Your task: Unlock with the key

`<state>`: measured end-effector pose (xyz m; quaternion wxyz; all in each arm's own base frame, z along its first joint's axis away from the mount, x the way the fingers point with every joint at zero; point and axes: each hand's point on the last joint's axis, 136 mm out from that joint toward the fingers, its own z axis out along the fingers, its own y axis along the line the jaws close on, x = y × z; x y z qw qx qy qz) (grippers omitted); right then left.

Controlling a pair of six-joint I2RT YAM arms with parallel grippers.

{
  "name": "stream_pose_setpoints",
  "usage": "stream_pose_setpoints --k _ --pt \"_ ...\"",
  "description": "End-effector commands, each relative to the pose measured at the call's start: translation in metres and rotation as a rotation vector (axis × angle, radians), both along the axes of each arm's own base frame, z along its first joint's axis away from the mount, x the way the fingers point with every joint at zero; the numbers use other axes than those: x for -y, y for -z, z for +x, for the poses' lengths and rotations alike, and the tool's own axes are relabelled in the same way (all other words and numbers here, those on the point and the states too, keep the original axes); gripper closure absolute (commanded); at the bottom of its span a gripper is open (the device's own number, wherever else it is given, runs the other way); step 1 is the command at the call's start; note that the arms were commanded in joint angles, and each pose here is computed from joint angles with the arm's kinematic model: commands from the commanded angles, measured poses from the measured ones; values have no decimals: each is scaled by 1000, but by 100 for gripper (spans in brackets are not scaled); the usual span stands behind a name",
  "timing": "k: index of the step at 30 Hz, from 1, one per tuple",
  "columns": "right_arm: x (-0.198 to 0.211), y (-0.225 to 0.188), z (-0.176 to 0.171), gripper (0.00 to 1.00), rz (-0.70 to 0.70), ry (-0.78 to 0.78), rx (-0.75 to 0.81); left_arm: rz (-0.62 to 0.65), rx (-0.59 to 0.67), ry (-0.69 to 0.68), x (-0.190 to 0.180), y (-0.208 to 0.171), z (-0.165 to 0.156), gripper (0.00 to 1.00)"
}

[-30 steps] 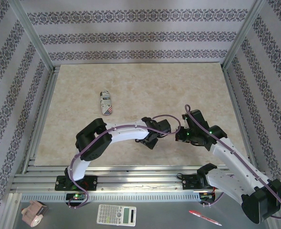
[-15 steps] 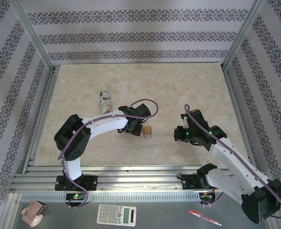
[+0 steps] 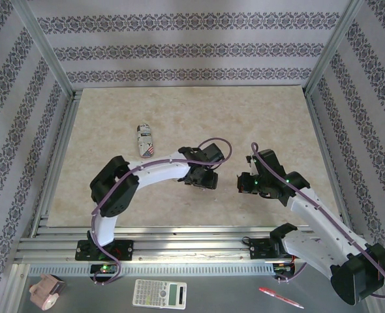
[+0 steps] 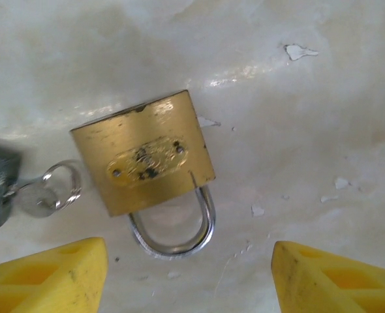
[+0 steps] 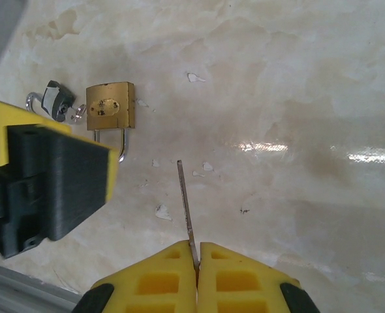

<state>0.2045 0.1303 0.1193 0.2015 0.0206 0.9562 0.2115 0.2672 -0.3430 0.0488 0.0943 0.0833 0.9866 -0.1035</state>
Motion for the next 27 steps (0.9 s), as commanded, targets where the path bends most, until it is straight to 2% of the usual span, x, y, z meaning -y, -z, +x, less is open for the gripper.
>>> stream_pose_setpoints --k 1,9,17,21,27 --pt "1 3 -2 100 0 -22 4 15 -7 -44 2 5 7 34" --pt "-3 6 -7 100 37 -27 3 66 -1 -65 1 24 20 35" --pt "-2 7 -8 100 37 -26 2 127 38 -36 -6 12 29 34" --pt "-3 7 -6 100 36 -27 2 114 57 -25 -3 2 32 33" --pt "-3 8 -6 100 37 -26 1 116 42 -14 2 10 34 32"
